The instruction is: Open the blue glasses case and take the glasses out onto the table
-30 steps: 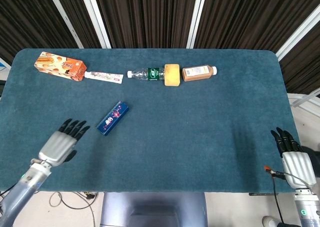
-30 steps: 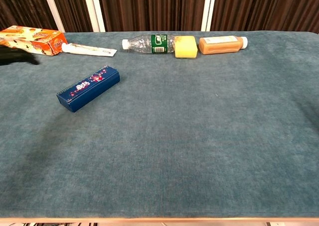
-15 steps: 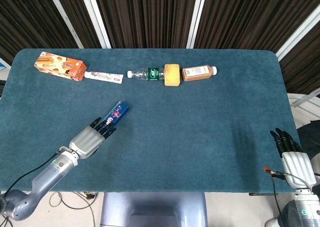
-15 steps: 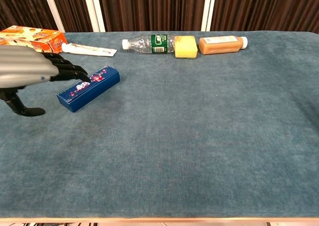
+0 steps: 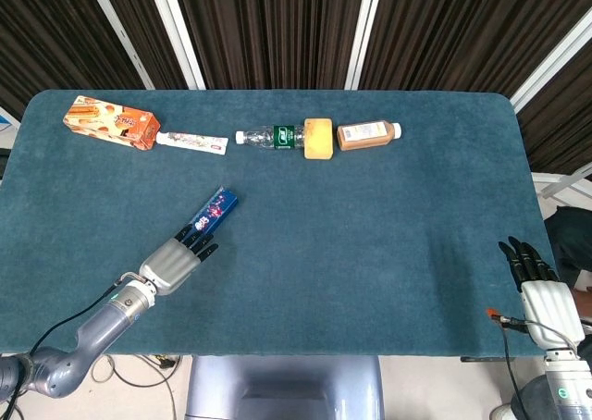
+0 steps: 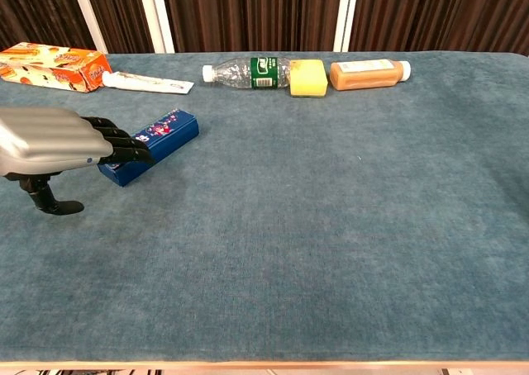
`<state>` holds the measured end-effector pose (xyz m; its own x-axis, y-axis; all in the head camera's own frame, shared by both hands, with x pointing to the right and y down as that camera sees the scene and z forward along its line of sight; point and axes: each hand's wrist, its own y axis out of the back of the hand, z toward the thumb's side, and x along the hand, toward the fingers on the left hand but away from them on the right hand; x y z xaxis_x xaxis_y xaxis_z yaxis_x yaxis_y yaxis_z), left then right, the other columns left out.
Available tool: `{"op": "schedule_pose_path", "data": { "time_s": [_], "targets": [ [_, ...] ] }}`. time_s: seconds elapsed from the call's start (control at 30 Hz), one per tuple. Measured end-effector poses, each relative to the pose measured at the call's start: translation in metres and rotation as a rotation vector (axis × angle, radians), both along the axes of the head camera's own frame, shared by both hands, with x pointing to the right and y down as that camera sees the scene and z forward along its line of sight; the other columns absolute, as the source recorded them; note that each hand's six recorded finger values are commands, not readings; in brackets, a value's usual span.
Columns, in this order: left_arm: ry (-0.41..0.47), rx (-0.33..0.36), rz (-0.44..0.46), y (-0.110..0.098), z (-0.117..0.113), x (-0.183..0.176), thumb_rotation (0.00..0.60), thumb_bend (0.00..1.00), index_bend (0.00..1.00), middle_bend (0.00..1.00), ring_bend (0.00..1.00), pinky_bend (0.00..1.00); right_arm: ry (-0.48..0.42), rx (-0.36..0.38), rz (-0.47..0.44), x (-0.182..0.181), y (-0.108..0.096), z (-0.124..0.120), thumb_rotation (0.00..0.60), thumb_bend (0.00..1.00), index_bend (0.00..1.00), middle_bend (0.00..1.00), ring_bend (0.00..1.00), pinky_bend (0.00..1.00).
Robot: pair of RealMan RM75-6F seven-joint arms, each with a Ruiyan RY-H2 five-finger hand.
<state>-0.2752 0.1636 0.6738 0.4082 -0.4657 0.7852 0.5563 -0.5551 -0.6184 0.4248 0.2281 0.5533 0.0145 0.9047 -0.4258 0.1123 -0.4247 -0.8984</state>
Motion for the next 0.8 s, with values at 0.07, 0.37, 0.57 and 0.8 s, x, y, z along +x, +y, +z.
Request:
{"op": "schedule_pose_path", "data": {
  "time_s": [0.07, 0.37, 0.57, 0.8],
  "targets": [
    [-0.013, -0.002, -0.001, 0.0, 0.002, -0.003, 0.6, 0.34, 0.0, 0.05, 0.0, 0.0, -0.001, -0.001, 0.001, 0.0, 0.0, 0.0, 0.6, 0.2, 0.0, 0.0, 0.0, 0.21],
    [-0.067, 0.003, -0.027, -0.004, 0.004, -0.024, 0.6, 0.35, 0.0, 0.08, 0.0, 0.0, -0.002, -0.001, 0.0, 0.0, 0.0, 0.0, 0.6, 0.2, 0.0, 0.0, 0.0, 0.21],
    [-0.108, 0.009, -0.063, -0.009, 0.005, -0.047, 0.6, 0.35, 0.0, 0.08, 0.0, 0.0, -0.002, -0.001, 0.0, 0.0, 0.0, 0.0, 0.6, 0.2, 0.0, 0.0, 0.0, 0.21],
    [-0.138, 0.019, -0.107, -0.015, 0.007, -0.067, 0.6, 0.35, 0.0, 0.08, 0.0, 0.0, -0.002, 0.0, 0.002, -0.001, 0.0, -0.001, 0.6, 0.2, 0.0, 0.0, 0.0, 0.21]
  ]
}}
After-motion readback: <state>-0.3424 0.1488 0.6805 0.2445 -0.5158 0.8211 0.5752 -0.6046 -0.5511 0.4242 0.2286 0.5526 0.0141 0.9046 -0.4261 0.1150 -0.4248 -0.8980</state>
